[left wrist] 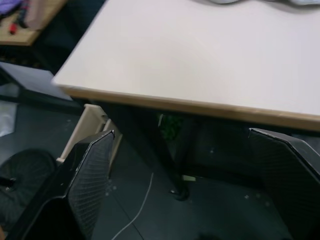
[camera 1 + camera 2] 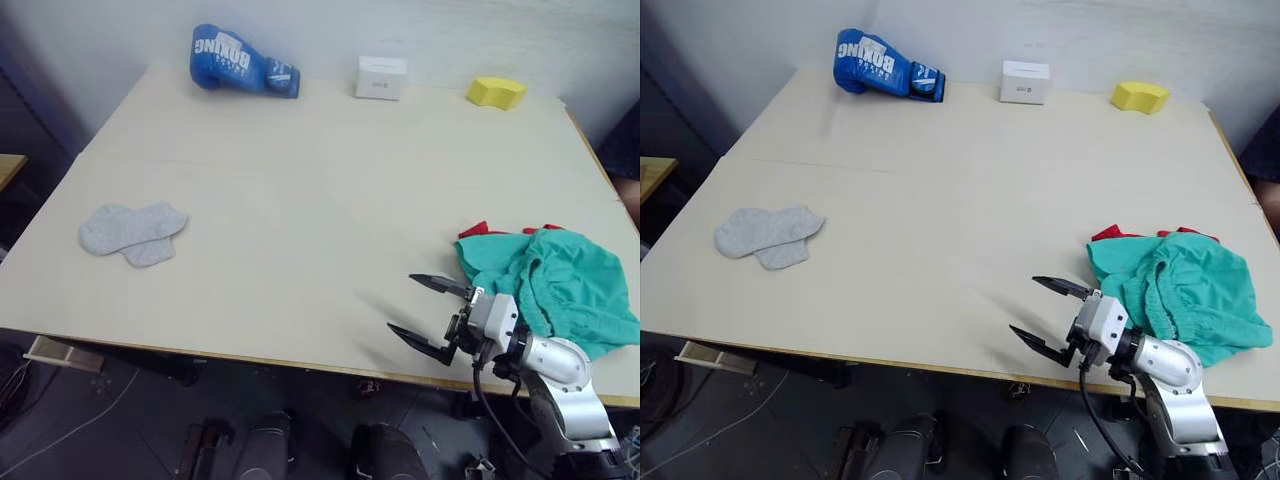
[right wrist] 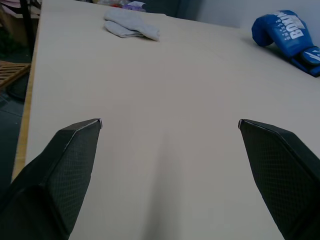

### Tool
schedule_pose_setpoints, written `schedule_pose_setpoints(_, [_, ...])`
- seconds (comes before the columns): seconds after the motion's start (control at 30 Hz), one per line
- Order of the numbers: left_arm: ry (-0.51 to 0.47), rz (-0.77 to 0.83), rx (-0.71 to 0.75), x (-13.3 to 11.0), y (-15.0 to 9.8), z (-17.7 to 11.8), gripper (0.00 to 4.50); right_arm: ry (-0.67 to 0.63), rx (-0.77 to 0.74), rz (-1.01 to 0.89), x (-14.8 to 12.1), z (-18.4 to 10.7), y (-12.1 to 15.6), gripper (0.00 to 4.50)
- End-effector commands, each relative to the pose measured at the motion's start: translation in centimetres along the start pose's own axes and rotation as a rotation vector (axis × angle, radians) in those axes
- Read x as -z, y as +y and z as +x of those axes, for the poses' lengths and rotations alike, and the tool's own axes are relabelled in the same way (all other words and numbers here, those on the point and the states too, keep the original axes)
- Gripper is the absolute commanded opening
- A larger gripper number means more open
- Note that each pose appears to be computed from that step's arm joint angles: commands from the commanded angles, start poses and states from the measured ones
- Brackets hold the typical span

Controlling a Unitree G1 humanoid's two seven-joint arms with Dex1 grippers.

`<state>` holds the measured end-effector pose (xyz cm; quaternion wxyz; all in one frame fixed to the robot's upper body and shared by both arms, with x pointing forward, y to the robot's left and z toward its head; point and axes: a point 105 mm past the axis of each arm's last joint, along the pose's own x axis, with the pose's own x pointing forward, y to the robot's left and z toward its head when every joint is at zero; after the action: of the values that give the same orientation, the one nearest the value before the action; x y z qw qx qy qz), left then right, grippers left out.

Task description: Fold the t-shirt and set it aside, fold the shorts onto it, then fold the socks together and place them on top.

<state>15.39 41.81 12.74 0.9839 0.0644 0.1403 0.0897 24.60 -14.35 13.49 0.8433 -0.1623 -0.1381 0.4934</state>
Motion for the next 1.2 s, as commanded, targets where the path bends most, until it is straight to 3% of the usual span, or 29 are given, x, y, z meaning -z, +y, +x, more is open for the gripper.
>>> schedule_pose_setpoints(0.03, [-0.037,0.058,0.161,-4.3,-3.6,3.0,4.50,-0.073,-0.011,-0.044,-2.3,0.8,0.1,4.48])
schedule_pose_setpoints(0.2, [-0.036,0.089,0.307,-6.7,-7.3,6.3,4.50,-0.087,0.002,-0.042,-2.7,1.1,-0.3,4.48])
schedule_pose_setpoints(0.4, [0.052,0.100,0.329,-6.2,-9.0,12.2,4.50,-0.054,-0.002,-0.032,-1.8,0.9,0.0,4.48])
schedule_pose_setpoints(0.73, [0.100,0.161,0.437,-5.3,-11.2,16.9,4.50,0.003,0.034,-0.018,-0.5,0.2,0.6,4.48])
schedule_pose_setpoints(0.83, [0.130,0.177,0.435,-4.6,-10.9,17.6,3.89,0.008,0.034,-0.011,-0.5,0.2,0.9,4.50])
schedule_pose_setpoints(0.93, [0.141,0.193,0.461,-4.3,-11.0,17.9,2.98,0.013,0.036,-0.016,-0.5,0.1,0.9,4.50])
schedule_pose_setpoints(1.2, [0.119,0.228,0.718,-4.8,-15.2,14.9,0.43,0.057,0.051,-0.048,-0.8,-1.0,-0.2,4.50])
